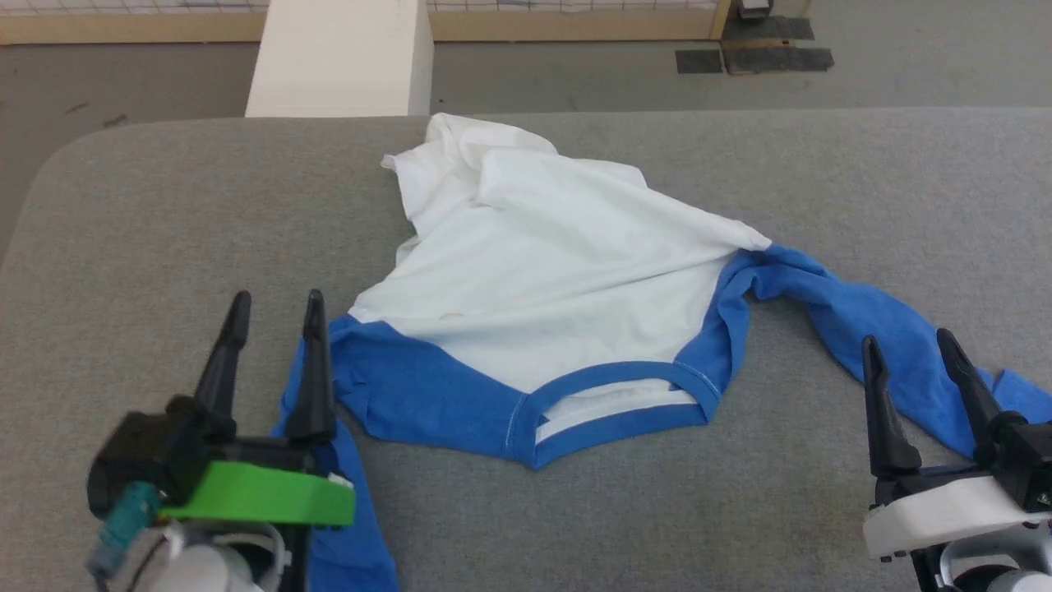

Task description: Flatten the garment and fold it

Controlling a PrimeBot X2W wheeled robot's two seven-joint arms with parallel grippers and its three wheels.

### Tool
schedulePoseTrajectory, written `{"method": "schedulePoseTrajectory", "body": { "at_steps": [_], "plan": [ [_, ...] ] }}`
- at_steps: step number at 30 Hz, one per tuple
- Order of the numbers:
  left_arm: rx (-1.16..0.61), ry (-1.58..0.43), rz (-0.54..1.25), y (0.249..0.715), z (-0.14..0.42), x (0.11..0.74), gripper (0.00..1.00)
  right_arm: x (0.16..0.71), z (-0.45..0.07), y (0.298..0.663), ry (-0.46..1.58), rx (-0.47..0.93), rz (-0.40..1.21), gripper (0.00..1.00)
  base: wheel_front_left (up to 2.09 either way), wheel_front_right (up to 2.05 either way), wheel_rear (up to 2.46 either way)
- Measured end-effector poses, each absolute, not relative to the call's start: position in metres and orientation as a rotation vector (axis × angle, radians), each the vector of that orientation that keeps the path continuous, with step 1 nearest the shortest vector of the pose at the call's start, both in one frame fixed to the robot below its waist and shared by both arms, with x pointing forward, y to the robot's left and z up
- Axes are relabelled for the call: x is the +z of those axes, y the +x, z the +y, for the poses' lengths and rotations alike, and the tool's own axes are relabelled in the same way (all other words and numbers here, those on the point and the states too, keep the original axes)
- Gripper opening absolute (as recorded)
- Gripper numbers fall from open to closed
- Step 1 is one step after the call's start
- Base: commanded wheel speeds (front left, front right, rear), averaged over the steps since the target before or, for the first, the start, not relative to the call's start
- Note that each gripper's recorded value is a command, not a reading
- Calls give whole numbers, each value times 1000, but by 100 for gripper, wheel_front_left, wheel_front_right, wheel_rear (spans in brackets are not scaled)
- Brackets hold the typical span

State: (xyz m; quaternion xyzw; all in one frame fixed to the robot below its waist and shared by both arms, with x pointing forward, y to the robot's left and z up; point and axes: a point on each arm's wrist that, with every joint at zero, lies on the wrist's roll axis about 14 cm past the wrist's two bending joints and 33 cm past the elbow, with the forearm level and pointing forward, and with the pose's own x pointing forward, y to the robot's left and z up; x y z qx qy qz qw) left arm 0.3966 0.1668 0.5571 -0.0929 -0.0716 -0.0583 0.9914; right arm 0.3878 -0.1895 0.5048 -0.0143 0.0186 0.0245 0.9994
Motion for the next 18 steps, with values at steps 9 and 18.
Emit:
{"method": "schedulePoseTrajectory", "body": {
  "at_steps": [9,18],
  "plan": [
    [12,-205,-171,351,159,551,100,516,-183,382,-21,69,4,100,0,0,0],
    [-21,-169,-34,327,154,505,100,520,-182,377,-20,74,-6,100,0,0,0]
  ]
}}
